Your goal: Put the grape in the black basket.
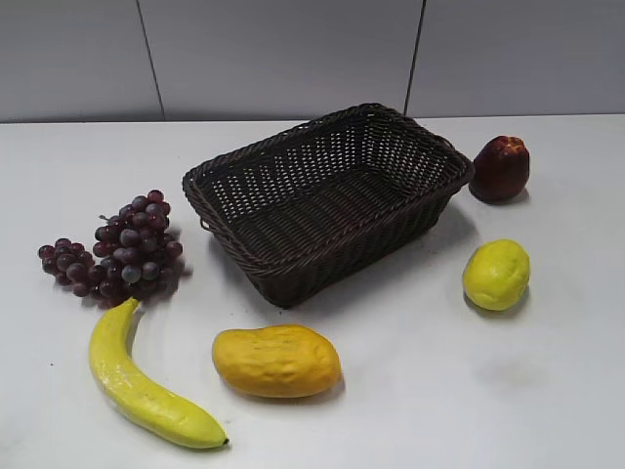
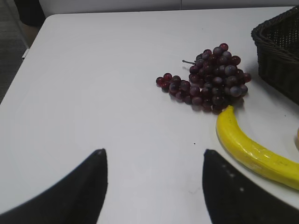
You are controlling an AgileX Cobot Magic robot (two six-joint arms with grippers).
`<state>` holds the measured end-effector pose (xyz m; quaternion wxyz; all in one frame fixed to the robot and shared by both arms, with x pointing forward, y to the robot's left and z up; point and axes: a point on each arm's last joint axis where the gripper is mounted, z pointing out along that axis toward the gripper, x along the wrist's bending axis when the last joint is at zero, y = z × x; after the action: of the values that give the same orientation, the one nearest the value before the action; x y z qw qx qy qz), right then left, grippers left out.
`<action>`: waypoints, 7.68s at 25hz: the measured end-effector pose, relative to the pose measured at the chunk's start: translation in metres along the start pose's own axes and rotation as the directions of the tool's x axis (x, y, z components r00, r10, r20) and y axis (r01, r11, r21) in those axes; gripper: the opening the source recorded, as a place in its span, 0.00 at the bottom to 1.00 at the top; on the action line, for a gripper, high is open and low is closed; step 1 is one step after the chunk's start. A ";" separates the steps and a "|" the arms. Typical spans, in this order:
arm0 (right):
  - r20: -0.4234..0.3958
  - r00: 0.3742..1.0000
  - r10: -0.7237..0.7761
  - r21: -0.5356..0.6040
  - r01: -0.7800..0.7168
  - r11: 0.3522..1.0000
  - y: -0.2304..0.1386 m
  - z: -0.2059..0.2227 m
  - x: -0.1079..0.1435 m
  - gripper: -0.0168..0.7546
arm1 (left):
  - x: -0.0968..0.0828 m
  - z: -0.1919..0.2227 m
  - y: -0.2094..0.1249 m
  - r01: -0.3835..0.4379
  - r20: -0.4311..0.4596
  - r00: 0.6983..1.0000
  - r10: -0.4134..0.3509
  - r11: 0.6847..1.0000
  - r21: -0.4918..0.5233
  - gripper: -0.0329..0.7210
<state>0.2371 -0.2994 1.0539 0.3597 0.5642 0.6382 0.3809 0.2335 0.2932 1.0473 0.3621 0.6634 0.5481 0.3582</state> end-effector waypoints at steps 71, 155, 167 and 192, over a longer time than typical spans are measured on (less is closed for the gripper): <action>0.000 1.000 0.000 0.000 0.000 1.000 0.000 0.000 0.000 0.78 | -0.075 0.325 0.118 -0.270 0.320 0.946 0.049 0.666 0.696 0.82; 0.000 1.000 0.000 0.000 0.000 1.000 0.000 0.000 0.000 0.78 | -0.268 0.307 0.238 -0.642 0.462 0.715 0.525 0.754 0.137 0.28; 0.000 1.000 0.000 0.000 0.000 1.000 0.000 0.000 0.000 0.78 | -0.299 0.368 0.169 -0.676 0.535 0.693 0.483 0.694 0.249 0.28; 0.000 1.000 0.000 0.000 0.000 1.000 0.000 0.000 0.000 0.78 | -0.267 0.372 0.185 -0.588 0.535 0.763 0.364 0.734 0.339 0.88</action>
<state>0.2371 -0.2994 1.0539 0.3597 0.5642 0.6382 0.3809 0.6063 -0.0286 1.0086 0.1877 0.9151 0.3308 0.1337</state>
